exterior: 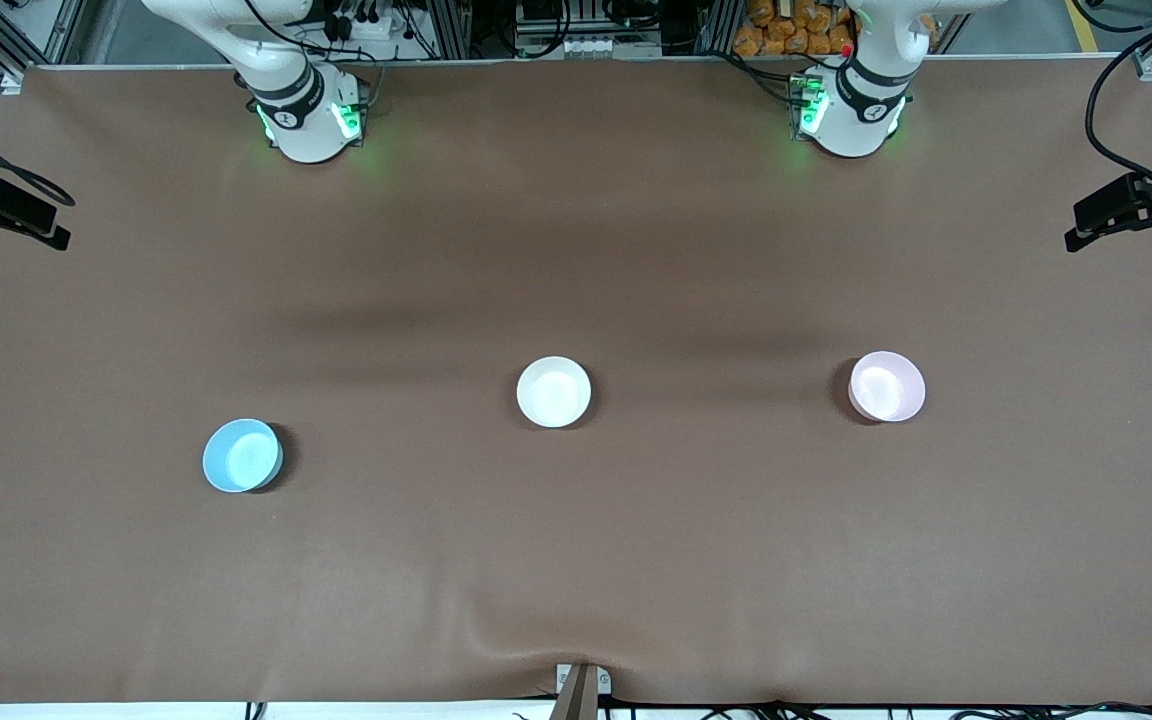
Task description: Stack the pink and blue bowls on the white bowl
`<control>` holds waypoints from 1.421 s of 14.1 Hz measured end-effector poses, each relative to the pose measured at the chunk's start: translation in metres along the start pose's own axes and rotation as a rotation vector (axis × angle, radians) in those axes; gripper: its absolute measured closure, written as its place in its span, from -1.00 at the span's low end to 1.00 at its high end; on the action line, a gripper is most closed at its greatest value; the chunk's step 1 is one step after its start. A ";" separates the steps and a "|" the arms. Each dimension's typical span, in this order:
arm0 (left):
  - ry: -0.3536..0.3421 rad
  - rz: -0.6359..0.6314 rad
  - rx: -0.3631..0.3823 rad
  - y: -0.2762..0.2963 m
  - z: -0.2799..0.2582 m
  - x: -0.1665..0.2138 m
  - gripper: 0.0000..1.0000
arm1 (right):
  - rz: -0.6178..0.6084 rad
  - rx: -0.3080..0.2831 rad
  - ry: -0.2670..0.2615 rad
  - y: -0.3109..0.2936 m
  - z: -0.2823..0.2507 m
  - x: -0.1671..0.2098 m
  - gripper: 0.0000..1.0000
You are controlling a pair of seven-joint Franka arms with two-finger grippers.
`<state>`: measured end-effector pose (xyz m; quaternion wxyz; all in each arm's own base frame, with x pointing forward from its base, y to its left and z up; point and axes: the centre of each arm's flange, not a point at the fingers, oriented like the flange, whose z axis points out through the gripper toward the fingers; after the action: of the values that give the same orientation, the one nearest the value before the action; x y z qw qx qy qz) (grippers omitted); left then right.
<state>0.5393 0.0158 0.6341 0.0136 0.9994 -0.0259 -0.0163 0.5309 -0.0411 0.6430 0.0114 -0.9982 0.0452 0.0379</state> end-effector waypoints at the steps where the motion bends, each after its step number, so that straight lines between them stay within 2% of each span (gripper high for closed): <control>1: 0.000 0.000 0.000 0.000 0.000 0.000 -1.00 | 0.000 0.000 0.000 0.000 0.000 0.000 -1.00; 6: -0.002 0.009 0.000 0.005 0.001 0.001 -1.00 | 0.001 0.000 0.000 0.000 0.000 0.000 -1.00; 9: -0.040 0.004 -0.003 0.001 0.019 0.009 -1.00 | 0.001 0.000 0.000 0.001 0.000 0.000 -1.00; 13: -0.128 -0.025 -0.011 -0.018 0.072 0.031 -1.00 | 0.001 0.000 0.000 0.001 0.000 0.000 -1.00; 20: -0.095 -0.036 -0.005 -0.027 0.189 0.058 -1.00 | 0.001 0.000 0.000 0.001 0.000 0.000 -1.00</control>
<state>0.5924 0.0350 0.4424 0.0148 0.9978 -0.0085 -0.0640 0.5309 -0.0417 0.6431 0.0115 -0.9982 0.0457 0.0378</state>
